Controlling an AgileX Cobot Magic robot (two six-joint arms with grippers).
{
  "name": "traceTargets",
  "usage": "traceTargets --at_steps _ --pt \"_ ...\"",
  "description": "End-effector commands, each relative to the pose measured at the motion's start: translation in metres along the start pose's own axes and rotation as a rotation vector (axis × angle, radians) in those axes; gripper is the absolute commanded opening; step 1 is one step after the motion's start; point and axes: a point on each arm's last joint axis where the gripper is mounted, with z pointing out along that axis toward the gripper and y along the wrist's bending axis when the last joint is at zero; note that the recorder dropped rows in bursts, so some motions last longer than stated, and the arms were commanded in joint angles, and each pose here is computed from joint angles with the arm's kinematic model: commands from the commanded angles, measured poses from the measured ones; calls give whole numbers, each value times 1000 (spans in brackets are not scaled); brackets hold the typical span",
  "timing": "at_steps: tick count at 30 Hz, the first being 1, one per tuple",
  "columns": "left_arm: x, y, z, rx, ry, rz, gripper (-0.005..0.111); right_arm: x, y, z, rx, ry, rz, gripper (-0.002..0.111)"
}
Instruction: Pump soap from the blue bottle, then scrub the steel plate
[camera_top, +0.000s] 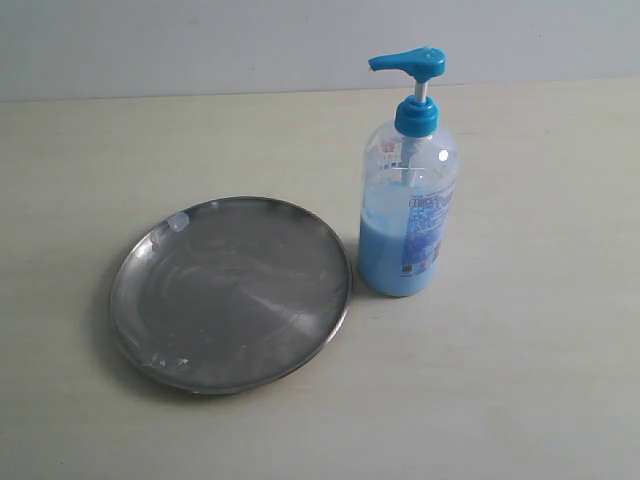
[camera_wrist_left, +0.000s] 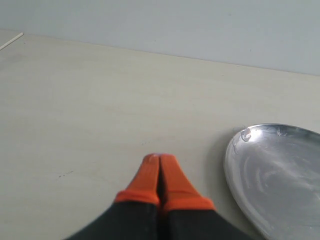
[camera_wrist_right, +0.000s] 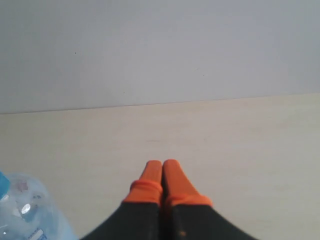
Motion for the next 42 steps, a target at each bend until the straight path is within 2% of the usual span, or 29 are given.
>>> traceTargets --at_steps 1,7,29,37,42 --pt "0 0 0 3 -11 -7 0 9 0 8 -7 54 49 0" --pt "0 0 0 3 -11 -7 0 28 8 20 -54 142 -12 0" --pt "0 0 0 3 -11 -7 0 45 44 31 -254 256 -247 0" --pt "0 0 0 3 -11 -7 0 49 46 29 -270 306 -228 0" --pt "0 0 0 3 -11 -7 0 55 46 27 -284 368 -266 0"
